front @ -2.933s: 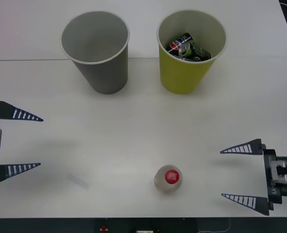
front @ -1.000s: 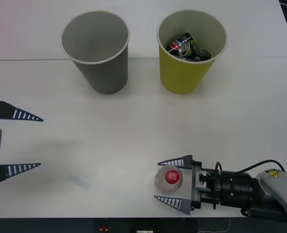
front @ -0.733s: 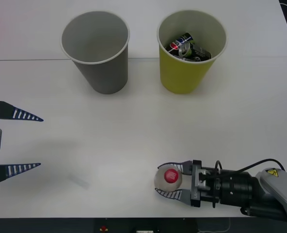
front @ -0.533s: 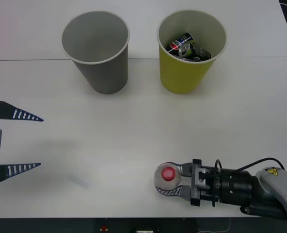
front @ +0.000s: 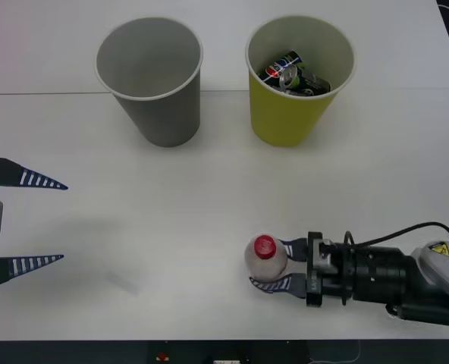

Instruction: Put the can into the green bin and the plastic bottle into the gray bin

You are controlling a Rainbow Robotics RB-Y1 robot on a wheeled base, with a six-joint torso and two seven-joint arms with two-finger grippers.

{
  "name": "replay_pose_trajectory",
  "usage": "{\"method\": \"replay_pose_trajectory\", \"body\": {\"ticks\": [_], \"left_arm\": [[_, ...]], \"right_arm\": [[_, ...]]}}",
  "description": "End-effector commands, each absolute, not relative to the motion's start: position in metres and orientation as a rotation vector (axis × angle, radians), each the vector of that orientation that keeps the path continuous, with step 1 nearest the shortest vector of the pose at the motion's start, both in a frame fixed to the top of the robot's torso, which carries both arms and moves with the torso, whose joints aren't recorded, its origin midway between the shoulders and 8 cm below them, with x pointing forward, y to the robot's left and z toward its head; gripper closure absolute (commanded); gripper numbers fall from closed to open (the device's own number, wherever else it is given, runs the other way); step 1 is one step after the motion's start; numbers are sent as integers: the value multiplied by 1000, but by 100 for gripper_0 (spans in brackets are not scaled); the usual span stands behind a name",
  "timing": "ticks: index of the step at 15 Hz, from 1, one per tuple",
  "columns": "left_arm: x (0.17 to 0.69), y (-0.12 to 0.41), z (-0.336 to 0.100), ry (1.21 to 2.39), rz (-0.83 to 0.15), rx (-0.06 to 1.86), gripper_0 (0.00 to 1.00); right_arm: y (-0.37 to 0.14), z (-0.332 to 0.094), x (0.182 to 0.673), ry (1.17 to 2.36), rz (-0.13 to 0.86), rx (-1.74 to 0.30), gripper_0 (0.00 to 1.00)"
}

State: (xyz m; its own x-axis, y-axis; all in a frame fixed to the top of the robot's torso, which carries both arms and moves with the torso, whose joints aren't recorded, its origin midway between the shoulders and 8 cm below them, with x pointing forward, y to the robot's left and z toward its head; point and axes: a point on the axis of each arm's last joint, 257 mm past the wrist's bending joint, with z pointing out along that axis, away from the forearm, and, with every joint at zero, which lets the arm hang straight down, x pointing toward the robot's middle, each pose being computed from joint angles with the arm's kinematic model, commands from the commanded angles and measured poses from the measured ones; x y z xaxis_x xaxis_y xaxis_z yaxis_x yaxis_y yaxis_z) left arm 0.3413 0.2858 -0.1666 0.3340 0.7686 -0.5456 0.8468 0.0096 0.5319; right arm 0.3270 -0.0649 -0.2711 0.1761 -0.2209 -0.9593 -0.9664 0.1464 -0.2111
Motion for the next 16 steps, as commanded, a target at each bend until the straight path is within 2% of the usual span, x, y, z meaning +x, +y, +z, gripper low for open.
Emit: {"method": "replay_pose_trajectory", "body": {"ticks": [1, 3, 6, 16], "left_arm": [[341, 286, -167, 1444, -118, 1762, 0], [341, 286, -167, 1444, -118, 1762, 0], [341, 286, -167, 1444, -118, 1762, 0], [341, 286, -167, 1444, -118, 1762, 0]], "right_arm": [[-72, -246, 327, 1345, 879, -1297, 100], [-76, -230, 328, 1383, 903, -1278, 100], [-83, -203, 336, 1443, 872, -1265, 100], [-79, -103, 346, 1667, 857, -995, 100]]}}
